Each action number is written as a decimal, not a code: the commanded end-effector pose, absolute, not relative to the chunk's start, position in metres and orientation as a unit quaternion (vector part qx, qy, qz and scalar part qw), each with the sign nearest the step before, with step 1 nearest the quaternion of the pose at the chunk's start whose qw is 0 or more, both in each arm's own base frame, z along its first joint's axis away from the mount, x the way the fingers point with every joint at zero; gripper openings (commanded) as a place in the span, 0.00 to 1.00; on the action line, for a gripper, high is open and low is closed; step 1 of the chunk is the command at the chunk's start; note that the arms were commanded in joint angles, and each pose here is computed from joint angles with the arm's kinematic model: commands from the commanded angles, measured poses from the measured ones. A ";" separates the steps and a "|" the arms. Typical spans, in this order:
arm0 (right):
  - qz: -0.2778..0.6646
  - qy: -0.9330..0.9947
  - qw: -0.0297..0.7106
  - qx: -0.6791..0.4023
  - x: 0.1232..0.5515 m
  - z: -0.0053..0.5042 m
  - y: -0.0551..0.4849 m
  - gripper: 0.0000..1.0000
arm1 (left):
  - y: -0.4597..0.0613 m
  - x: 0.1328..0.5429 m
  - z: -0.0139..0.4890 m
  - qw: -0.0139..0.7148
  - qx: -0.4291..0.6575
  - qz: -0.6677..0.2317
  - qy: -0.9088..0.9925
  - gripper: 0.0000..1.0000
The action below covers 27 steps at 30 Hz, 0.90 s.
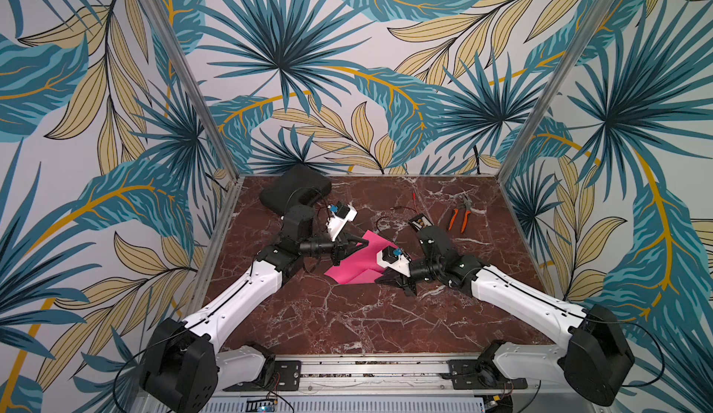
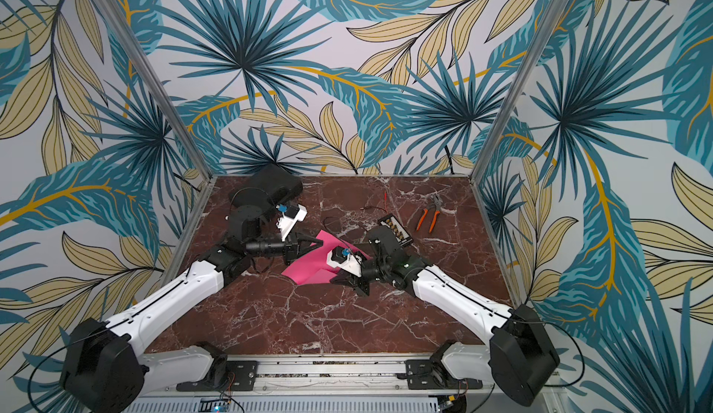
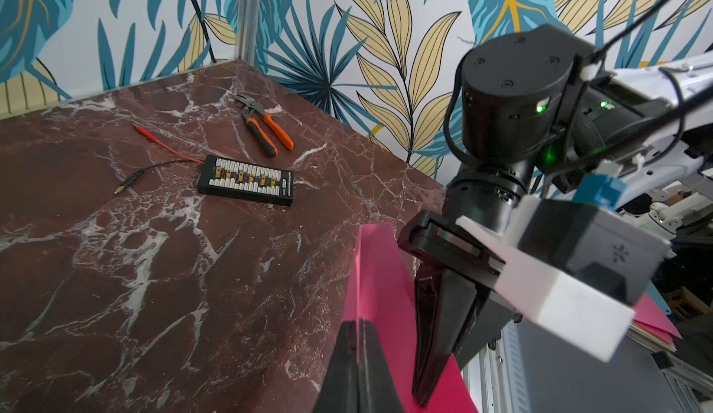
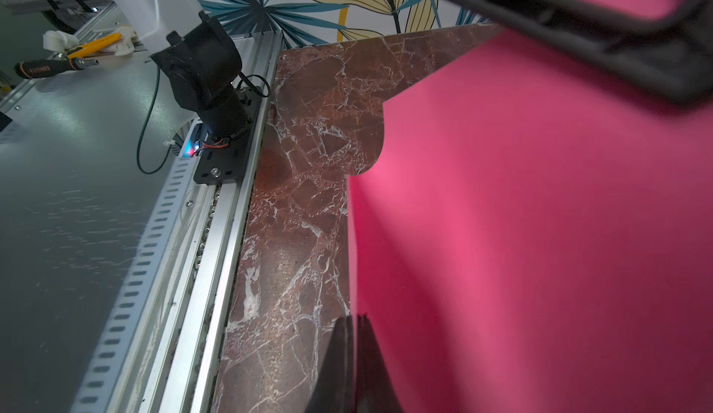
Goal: Fold the square paper diagonally
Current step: Fold the paper at the center of the board.
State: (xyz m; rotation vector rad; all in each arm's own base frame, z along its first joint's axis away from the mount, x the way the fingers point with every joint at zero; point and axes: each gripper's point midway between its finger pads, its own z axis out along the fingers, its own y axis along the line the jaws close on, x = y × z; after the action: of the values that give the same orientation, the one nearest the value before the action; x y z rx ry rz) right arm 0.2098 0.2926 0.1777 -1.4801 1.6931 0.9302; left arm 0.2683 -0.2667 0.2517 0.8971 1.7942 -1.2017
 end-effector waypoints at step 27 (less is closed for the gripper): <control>0.328 0.732 0.234 -0.550 0.239 0.135 0.263 0.00 | -0.269 0.256 0.181 0.392 0.305 -0.567 0.658 0.10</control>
State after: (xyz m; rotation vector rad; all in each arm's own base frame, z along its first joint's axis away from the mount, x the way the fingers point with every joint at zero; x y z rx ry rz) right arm 0.2375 0.2660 0.1372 -1.4958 1.9874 0.9178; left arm 0.2583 -0.2685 0.1764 0.7546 1.7092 -1.4295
